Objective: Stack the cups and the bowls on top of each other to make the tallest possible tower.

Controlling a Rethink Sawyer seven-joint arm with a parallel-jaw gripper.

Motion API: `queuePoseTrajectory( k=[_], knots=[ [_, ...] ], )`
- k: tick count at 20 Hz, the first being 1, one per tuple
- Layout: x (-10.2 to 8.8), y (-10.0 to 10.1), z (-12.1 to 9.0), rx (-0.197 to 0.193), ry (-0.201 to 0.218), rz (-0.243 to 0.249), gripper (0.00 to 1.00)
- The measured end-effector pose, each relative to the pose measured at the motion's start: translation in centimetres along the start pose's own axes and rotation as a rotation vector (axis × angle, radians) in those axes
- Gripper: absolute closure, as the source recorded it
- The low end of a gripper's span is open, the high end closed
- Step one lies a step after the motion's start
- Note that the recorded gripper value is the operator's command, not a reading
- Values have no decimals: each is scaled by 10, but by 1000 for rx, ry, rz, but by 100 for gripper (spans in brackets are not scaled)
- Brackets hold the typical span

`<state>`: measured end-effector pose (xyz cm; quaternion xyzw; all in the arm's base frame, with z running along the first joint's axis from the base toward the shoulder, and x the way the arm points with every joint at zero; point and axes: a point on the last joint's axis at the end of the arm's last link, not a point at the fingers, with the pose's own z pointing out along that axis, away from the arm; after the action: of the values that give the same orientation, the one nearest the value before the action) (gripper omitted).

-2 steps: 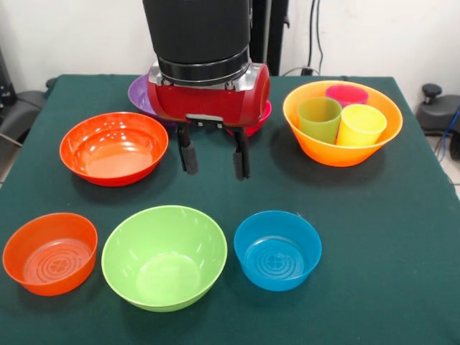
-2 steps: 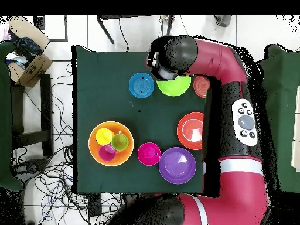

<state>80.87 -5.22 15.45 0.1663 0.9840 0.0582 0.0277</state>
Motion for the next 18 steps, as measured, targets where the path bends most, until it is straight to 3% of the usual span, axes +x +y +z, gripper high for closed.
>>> queuePoseTrajectory(
  k=[18],
  knots=[
    [-6,-12,-2,24,-15,-5,0]
  ],
)
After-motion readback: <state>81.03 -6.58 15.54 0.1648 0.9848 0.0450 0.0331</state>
